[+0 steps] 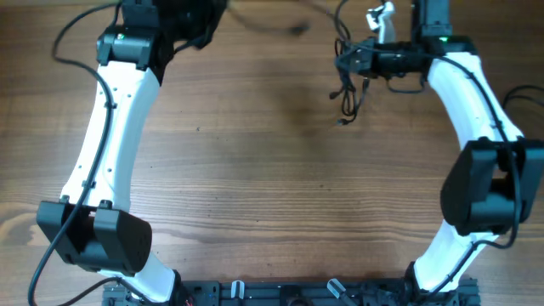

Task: Untangle cables
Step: 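Pull the grippers apart, left to upper left, right to upper right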

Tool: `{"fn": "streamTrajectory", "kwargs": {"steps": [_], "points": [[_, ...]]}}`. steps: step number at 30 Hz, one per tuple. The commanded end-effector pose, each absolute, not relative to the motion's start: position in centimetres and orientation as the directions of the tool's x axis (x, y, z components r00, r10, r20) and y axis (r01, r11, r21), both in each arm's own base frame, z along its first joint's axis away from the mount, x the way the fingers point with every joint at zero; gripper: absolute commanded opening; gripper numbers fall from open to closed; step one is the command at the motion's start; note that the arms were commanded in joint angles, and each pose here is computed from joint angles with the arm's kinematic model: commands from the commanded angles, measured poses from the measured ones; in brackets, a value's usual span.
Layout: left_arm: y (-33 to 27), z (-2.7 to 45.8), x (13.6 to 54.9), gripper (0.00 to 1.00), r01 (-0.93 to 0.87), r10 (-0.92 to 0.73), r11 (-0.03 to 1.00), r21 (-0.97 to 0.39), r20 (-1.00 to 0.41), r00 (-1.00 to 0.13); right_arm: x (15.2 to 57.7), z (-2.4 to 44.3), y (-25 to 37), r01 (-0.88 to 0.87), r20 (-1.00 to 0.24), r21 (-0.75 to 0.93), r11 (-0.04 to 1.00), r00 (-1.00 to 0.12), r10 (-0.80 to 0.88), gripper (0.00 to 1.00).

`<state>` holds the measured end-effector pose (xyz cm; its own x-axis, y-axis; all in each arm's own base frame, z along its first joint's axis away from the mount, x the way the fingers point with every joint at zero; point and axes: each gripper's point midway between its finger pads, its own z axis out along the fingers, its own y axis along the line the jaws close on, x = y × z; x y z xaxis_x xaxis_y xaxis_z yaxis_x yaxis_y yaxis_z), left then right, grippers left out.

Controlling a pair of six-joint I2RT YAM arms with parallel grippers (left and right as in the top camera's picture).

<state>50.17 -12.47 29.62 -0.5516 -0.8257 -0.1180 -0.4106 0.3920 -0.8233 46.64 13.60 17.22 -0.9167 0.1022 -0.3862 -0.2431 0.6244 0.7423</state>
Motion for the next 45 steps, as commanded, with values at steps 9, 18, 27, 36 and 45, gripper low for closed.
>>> {"fn": "streamTrajectory", "kwargs": {"steps": [9, 18, 27, 36, 45], "points": [[1.0, 21.9, 46.4, 0.04, -0.629, -0.605, 0.756, -0.179, -0.557, -0.568, 44.7, 26.9, 6.6, -0.257, -0.528, 0.702, 0.664, -0.814, 0.243, 0.04], [3.8, 20.5, 45.9, 0.04, -0.664, -0.642, 0.729, -0.167, -0.505, -0.577, 43.9, 24.5, -0.2, 0.032, -0.449, 0.62, 0.784, -0.804, 0.388, 0.04], [8.5, 21.4, 45.1, 0.04, -0.698, -0.558, 0.716, -0.003, -0.603, -0.57, 42.0, 20.4, -9.7, 0.582, -0.433, 0.274, 0.766, -0.636, 0.638, 0.04], [17.4, 21.6, 42.6, 0.04, -0.833, -0.632, 0.552, 0.039, -0.633, -0.448, 41.8, 20.2, -10.9, 0.62, -0.452, 0.235, 0.748, -0.612, 0.649, 0.04], [24.6, 21.1, 38.7, 0.04, -0.915, -0.706, 0.401, 0.053, -0.618, -0.345, 42.5, 17.8, -12.1, 0.647, -0.414, 0.227, 0.728, -0.612, 0.674, 0.04]]}}
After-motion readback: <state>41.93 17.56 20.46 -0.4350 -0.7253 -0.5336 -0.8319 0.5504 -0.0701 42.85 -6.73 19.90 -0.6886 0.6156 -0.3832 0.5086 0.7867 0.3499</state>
